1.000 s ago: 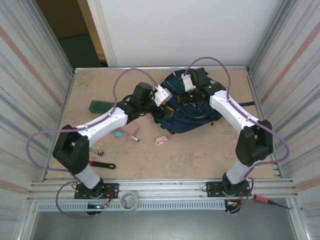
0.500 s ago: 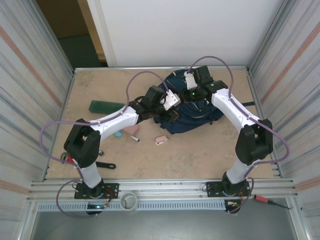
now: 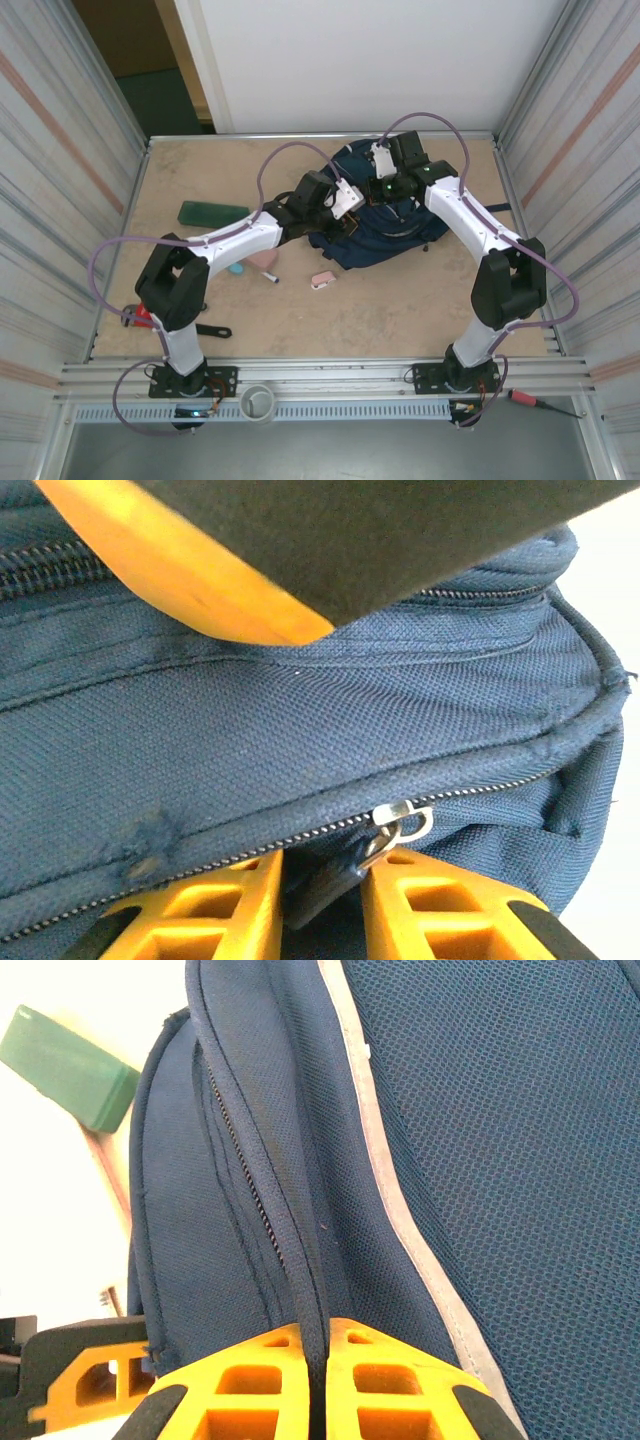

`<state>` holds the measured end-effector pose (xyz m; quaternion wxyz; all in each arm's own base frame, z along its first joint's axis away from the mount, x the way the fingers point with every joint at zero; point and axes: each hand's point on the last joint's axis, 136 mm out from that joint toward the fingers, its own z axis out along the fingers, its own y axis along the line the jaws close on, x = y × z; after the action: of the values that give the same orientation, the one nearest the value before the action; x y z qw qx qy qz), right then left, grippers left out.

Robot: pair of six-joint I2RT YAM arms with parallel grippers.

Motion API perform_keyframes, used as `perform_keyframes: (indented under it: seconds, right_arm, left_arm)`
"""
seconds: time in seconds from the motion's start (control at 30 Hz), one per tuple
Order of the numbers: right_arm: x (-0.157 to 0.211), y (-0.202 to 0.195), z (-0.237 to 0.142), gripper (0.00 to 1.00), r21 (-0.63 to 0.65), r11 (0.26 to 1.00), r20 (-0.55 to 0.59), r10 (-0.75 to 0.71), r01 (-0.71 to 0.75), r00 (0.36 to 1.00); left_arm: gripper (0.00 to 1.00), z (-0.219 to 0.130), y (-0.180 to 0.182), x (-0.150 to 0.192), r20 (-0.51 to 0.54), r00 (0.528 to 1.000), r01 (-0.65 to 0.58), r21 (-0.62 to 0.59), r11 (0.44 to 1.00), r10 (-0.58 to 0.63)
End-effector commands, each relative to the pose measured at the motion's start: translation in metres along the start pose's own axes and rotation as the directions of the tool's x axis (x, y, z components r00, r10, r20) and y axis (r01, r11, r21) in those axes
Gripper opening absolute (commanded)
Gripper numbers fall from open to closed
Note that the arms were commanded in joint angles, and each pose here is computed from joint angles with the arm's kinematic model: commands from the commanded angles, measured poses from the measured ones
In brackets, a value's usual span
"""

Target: Pack books, pencil case, and school supplies into a backpack

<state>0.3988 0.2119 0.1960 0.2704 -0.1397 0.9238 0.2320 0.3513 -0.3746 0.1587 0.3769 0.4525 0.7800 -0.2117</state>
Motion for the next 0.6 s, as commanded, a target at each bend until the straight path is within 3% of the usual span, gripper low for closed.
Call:
perform_keyframes:
  seconds: [0.0,0.23,0.57]
  right_arm:
    - [-0.012,0.014,0.000,0.00,-0.064,0.998,0.044,0.018,-0.015,0.999]
    - [-0.008,0.006,0.009,0.00,-0.052,0.998,0.023,0.027,-0.026,0.999]
    - [0.010,-0.013,0.006,0.00,0.030,0.999,-0.031,-0.031,0.032,0.999]
  left_arm:
    - [0.20,0.000,-0.019,-0.023,0.092,0.995,-0.032,0.077,0.997,0.025]
    - [0.00,-0.004,-0.024,-0.021,0.105,0.994,-0.043,0.100,0.994,0.033]
    - [0.00,-0.026,-0.001,-0.011,0.136,0.990,0.019,0.029,0.999,-0.022]
